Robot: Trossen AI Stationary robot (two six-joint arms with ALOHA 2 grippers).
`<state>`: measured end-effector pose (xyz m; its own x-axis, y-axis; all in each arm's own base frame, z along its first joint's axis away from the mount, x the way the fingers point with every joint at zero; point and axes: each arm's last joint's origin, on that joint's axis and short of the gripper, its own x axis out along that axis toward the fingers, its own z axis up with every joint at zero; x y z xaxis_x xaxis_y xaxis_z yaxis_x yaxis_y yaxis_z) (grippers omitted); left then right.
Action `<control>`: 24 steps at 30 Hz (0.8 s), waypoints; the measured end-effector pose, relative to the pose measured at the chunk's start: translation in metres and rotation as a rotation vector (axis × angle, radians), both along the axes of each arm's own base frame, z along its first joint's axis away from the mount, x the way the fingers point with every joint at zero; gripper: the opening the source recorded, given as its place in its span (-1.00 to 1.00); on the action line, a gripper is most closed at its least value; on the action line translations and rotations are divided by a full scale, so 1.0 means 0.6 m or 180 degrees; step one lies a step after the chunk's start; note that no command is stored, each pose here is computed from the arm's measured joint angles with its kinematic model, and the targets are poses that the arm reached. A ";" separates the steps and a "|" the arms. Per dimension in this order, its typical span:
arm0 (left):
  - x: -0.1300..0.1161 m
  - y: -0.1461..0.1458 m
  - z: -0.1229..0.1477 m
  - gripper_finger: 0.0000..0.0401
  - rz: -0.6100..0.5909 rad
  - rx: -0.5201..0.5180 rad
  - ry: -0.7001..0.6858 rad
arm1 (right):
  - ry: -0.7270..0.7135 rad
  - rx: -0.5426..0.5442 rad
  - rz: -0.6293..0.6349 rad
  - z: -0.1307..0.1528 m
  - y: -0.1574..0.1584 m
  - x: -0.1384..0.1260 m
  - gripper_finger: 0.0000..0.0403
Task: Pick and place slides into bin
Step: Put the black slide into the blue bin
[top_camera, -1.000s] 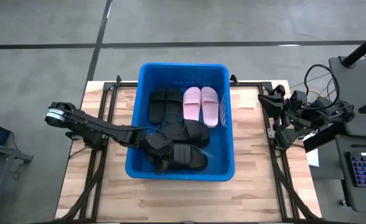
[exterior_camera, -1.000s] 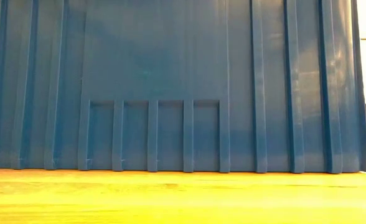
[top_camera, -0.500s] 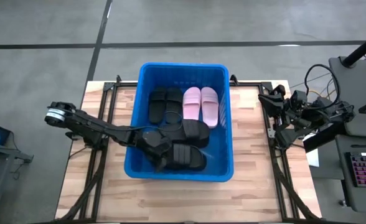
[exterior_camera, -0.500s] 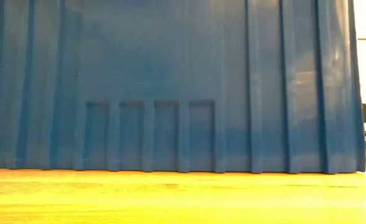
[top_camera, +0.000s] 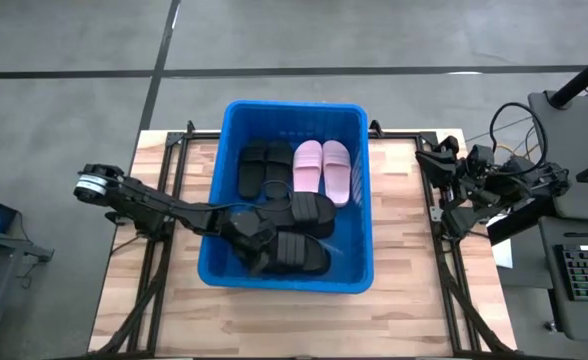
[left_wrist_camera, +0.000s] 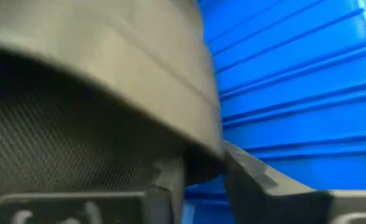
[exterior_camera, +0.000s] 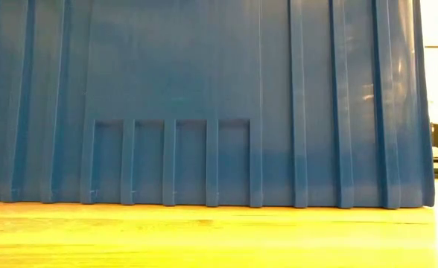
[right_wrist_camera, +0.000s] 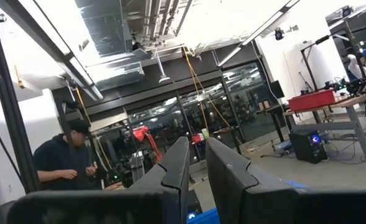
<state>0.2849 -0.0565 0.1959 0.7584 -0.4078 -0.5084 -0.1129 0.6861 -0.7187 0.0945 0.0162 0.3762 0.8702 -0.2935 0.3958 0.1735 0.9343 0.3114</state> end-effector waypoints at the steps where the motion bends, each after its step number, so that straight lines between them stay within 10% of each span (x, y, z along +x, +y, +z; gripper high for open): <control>1: 0.000 0.000 0.000 -0.57 0.0004 -0.0062 0.0030 | -0.0001 0.0000 0.0000 0.000 0.000 0.000 -0.76; 10: -0.002 -0.001 0.010 -0.04 -0.0110 -0.0282 0.0068 | 0.0000 0.0000 0.0000 0.000 0.000 0.000 -0.76; 24: 0.001 -0.003 0.029 0.16 -0.0449 -0.0792 0.0142 | 0.0004 -0.0003 -0.0001 0.000 0.000 0.000 -0.77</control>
